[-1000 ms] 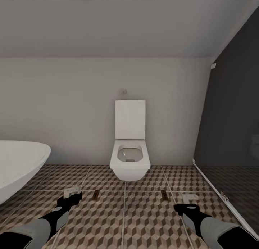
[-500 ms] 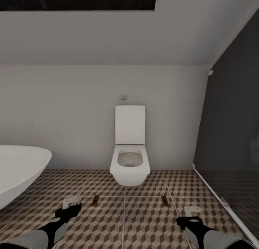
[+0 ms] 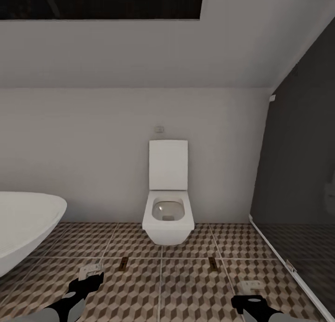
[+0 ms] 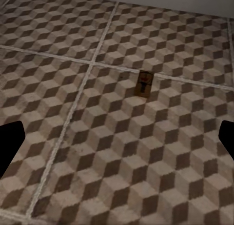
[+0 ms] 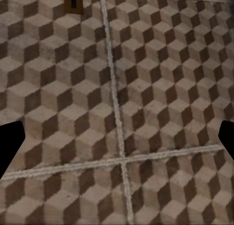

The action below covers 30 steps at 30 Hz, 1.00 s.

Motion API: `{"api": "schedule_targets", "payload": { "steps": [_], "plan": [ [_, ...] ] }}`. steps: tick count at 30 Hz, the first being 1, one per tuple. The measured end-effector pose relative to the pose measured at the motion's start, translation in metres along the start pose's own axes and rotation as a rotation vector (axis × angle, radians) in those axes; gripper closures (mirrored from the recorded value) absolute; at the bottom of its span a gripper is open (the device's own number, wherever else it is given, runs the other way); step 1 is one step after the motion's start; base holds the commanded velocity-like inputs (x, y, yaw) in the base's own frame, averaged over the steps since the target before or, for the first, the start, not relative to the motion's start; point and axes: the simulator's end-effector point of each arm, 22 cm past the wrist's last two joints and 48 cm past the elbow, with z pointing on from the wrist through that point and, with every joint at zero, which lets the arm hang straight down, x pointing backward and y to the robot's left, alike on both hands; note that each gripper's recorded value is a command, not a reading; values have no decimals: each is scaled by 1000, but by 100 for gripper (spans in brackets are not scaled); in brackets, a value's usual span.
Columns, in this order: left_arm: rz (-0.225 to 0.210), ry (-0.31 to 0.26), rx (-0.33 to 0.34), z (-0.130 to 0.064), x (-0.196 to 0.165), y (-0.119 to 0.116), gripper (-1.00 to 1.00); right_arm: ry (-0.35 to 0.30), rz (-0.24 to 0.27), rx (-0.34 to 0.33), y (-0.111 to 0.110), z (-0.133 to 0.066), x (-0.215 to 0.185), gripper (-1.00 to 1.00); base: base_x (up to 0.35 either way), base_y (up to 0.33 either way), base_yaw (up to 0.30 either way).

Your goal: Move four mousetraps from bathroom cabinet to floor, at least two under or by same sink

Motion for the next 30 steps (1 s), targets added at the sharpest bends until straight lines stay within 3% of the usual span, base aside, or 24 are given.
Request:
{"api": "schedule_targets", "payload": {
  "steps": [15, 30],
  "plan": [
    [-6, 43, -10, -18, 0, 4, -100, 39, -10, -1, -6, -20, 4, -100, 0, 0, 0],
    [-23, 118, -33, -46, 27, 17, -100, 117, -30, -7, -9, -45, 41, -100, 0, 0, 0]
  ]
}}
